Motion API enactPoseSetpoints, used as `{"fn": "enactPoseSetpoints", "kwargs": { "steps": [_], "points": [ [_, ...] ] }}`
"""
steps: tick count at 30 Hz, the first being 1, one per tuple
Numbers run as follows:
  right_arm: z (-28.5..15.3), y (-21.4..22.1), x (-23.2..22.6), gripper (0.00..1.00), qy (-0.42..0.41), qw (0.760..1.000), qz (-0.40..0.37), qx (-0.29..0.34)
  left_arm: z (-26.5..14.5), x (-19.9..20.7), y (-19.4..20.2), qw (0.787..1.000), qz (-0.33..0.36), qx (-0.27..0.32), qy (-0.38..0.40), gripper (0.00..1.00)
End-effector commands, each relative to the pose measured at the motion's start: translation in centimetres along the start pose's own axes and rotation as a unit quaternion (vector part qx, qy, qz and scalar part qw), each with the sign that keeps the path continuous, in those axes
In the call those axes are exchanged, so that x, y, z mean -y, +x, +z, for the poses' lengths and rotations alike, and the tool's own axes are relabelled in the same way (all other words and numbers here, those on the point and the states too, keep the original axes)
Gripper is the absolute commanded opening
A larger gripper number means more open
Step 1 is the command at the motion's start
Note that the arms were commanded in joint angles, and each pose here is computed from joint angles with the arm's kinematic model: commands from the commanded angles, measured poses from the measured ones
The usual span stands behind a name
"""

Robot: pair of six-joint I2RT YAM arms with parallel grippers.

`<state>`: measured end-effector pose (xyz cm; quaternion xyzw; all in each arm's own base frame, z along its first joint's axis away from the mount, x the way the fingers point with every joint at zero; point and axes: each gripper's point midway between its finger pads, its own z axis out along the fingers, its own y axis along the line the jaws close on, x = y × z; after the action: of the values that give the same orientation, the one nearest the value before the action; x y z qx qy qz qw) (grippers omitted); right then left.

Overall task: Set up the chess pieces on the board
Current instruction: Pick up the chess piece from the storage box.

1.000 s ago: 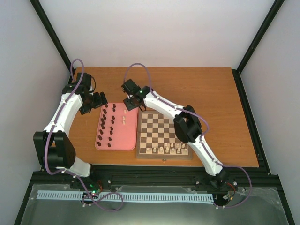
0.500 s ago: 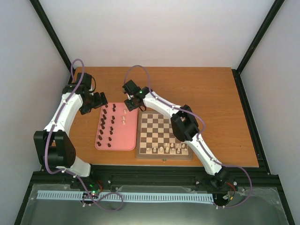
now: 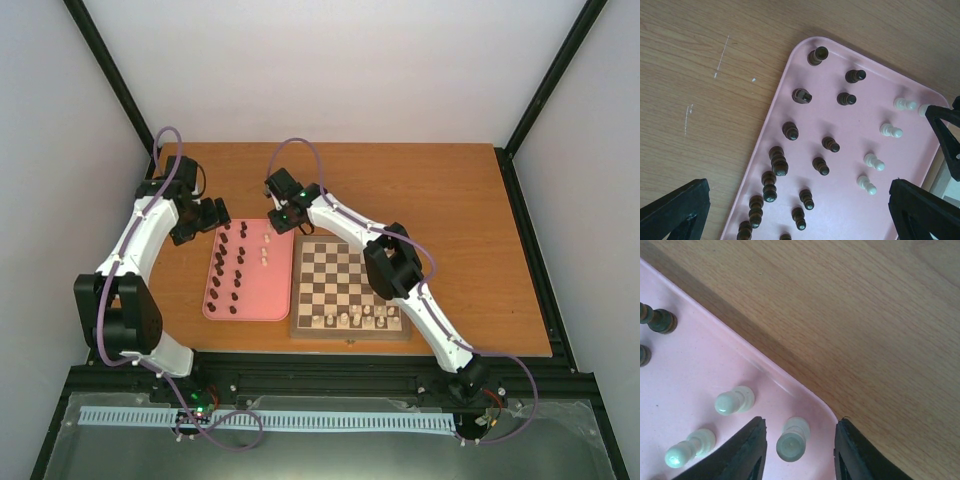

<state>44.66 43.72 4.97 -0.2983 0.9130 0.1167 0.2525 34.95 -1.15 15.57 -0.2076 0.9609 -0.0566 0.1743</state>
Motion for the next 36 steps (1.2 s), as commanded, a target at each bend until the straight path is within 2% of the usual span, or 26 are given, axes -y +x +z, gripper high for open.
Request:
{"fn": "enactPoseSetpoints", "kwargs": {
  "steps": [1, 5, 20, 24, 31, 34, 36],
  "points": [
    [0.5, -0.3, 0.2, 0.36, -0.003, 1.0, 0.001, 0.003, -0.1, 0.5, -0.9, 1.0, 0.005, 0.009, 0.004, 1.0],
    [0.5, -0.3, 0.2, 0.27, -0.008, 1.0, 0.002, 0.002, -0.1, 0.5, -1.0, 1.0, 0.005, 0.01, 0.003, 1.0],
    [-1.0, -1.4, -0.2, 0.05, -0.017, 1.0, -0.018, 0.016, -0.3, 0.4, -1.1, 1.0, 0.005, 0.013, -0.001, 1.0],
    [-2.7, -2.2, -0.2, 0.04, -0.016, 0.999, -0.022, 0.027, -0.5, 0.4, -1.1, 1.0, 0.005, 0.015, -0.001, 1.0],
    [-8.5, -4.2, -1.4, 0.04, -0.033, 0.997, -0.029, 0.061, -0.6, 0.2, -1.1, 1.0, 0.007, 0.017, -0.005, 1.0],
    [-10.9, -4.1, -2.2, 0.04, -0.036, 0.997, -0.035, 0.063, -0.5, 0.1, -1.1, 1.0, 0.008, 0.017, -0.008, 1.0],
    [-11.4, -2.6, -3.0, 0.03, -0.041, 0.997, -0.038, 0.046, -0.6, 0.1, -1.1, 1.0, 0.008, 0.018, -0.009, 1.0]
  ]
}}
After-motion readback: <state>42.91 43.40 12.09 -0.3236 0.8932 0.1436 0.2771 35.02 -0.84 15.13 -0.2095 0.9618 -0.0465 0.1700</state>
